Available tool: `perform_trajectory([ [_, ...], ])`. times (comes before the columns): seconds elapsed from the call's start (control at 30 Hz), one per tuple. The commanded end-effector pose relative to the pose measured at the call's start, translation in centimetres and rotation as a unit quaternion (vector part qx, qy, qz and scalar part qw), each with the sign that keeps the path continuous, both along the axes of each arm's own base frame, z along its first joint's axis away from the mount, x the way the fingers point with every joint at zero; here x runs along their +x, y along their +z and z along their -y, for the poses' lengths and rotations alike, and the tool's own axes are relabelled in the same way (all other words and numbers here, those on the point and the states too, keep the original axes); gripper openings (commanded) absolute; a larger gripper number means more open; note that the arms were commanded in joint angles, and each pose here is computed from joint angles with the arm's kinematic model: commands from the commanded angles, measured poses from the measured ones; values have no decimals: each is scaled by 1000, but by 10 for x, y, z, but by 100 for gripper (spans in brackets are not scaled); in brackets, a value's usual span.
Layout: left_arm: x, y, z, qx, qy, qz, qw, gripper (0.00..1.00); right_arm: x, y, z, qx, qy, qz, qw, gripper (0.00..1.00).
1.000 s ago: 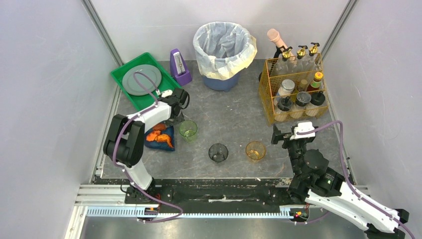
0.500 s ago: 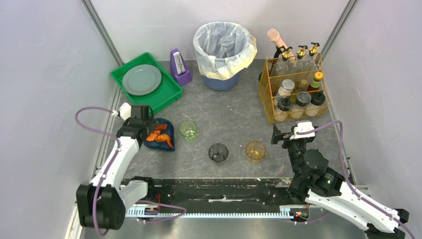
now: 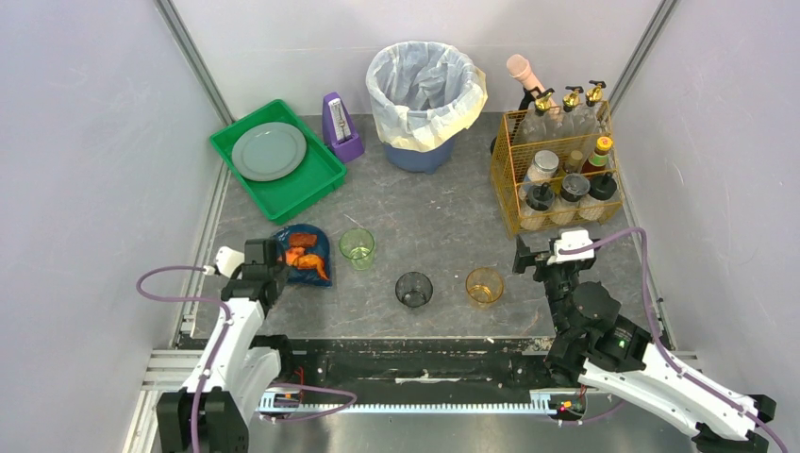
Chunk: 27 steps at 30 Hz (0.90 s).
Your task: Clear the kitchen counter
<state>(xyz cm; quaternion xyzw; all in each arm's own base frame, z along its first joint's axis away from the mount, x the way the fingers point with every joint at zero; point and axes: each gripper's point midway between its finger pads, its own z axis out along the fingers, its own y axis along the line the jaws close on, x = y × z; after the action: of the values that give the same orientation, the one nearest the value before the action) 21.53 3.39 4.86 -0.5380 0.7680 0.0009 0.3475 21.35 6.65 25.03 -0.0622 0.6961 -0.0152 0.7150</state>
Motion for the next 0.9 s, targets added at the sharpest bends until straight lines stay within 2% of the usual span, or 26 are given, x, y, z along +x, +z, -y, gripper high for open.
perform_trajectory([
  [0.0, 6, -14, -3, -24, 42, 19, 999, 56, 0, 11, -2, 18, 1, 8, 1000, 98],
  [0.2, 13, -34, 2, -49, 46, 43, 997, 44, 1, 10, -1, 15, -3, 7, 1000, 98],
  [0.5, 16, -46, 6, -76, 52, 53, 994, 41, 2, 8, -2, 8, -5, 4, 1000, 98],
  [0.6, 13, -46, 6, -78, 55, 54, 994, 30, 2, 7, -2, 6, -6, 3, 1000, 98],
  [0.7, 12, -44, 5, -77, 56, 61, 994, 11, 2, 7, -2, 6, -5, 3, 1000, 98],
  [0.77, 13, -38, 6, -78, 54, 72, 993, 3, 2, 7, -2, 5, -5, 2, 1000, 98],
  [0.87, 17, -27, 8, -83, 47, 93, 991, 2, 2, 7, -3, 4, -5, 2, 1000, 98],
])
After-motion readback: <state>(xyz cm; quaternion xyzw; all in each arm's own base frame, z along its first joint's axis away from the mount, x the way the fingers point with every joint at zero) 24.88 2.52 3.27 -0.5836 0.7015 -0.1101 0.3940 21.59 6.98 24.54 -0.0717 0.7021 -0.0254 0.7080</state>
